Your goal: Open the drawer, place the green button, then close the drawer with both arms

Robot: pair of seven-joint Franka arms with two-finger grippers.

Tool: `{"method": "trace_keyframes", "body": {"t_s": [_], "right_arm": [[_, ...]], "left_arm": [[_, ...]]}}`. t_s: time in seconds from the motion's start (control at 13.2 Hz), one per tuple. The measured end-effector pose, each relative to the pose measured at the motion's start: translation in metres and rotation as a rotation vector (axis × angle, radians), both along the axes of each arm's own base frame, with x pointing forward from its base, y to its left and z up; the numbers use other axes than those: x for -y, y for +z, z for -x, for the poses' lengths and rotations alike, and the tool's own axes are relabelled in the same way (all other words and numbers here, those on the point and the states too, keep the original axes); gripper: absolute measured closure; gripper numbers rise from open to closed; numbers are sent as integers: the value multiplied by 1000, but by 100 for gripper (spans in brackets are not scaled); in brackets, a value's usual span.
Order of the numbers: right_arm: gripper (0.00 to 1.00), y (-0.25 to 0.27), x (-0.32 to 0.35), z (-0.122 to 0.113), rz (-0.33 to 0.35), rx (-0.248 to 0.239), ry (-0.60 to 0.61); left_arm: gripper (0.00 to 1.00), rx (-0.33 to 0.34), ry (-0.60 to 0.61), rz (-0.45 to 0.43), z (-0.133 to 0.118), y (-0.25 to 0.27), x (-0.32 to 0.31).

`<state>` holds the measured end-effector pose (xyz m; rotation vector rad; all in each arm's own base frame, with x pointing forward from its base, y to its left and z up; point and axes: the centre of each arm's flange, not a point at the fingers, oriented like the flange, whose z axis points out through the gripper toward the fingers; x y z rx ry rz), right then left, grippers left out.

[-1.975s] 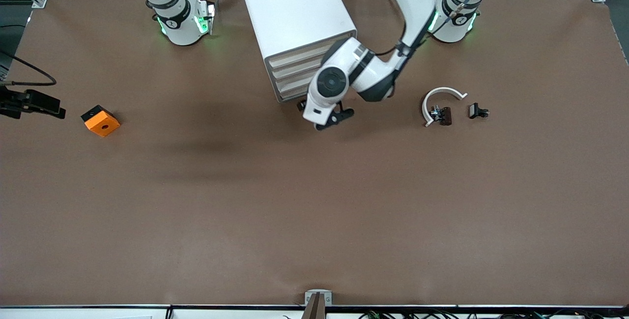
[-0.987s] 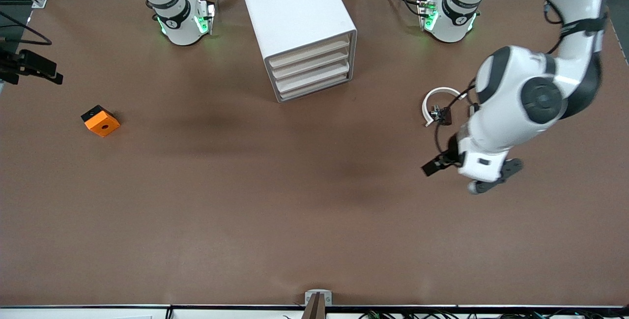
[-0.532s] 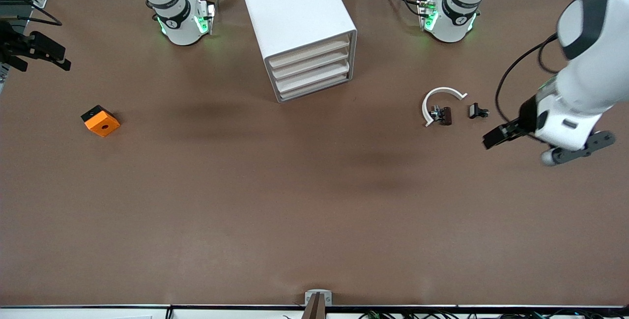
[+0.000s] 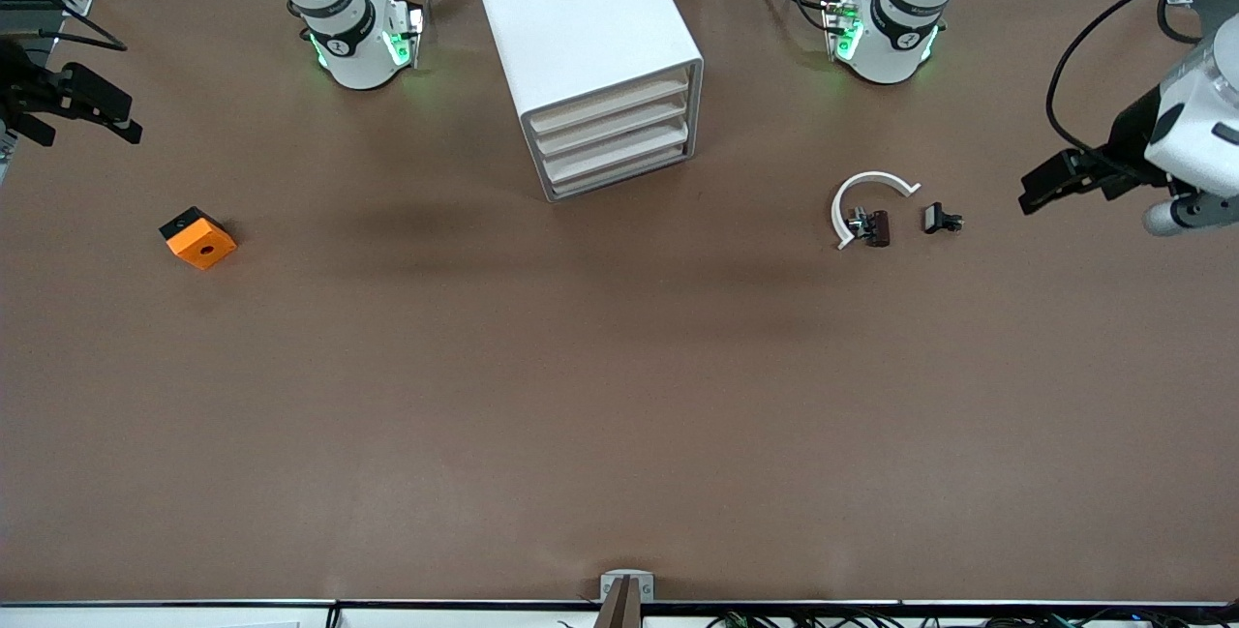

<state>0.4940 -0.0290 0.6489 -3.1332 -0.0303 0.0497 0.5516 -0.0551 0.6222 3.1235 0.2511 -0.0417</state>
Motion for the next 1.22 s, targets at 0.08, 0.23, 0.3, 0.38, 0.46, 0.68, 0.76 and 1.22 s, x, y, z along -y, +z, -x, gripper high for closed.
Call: {"method": "trace_keyframes", "body": {"t_s": [0.08, 0.23, 0.3, 0.38, 0.46, 0.68, 0.76, 1.22], "right_arm": [[0, 1, 0, 2, -1, -7, 0], [0, 4, -1, 4, -4, -7, -27], [0, 4, -2, 4, -8, -6, -46], [0, 5, -4, 4, -14, -5, -63], [0, 5, -6, 4, -16, -5, -80], [0, 5, -5, 5, -20, -4, -112], [0, 6, -4, 5, -23, -4, -115], [0, 7, -8, 5, -27, 4, -111]], "left_arm": [[0, -1, -26, -2, 6, 4, 0], [0, -2, -55, -7, 20, 8, 0], [0, -2, -62, -10, 27, 10, 1], [0, -3, -65, -14, 36, 10, 2], [0, -4, -69, -18, 44, 11, 4], [0, -7, -72, -23, 52, 10, 6], [0, -6, -72, -22, 52, 10, 6], [0, 4, -62, -16, 39, 11, 0]]}}
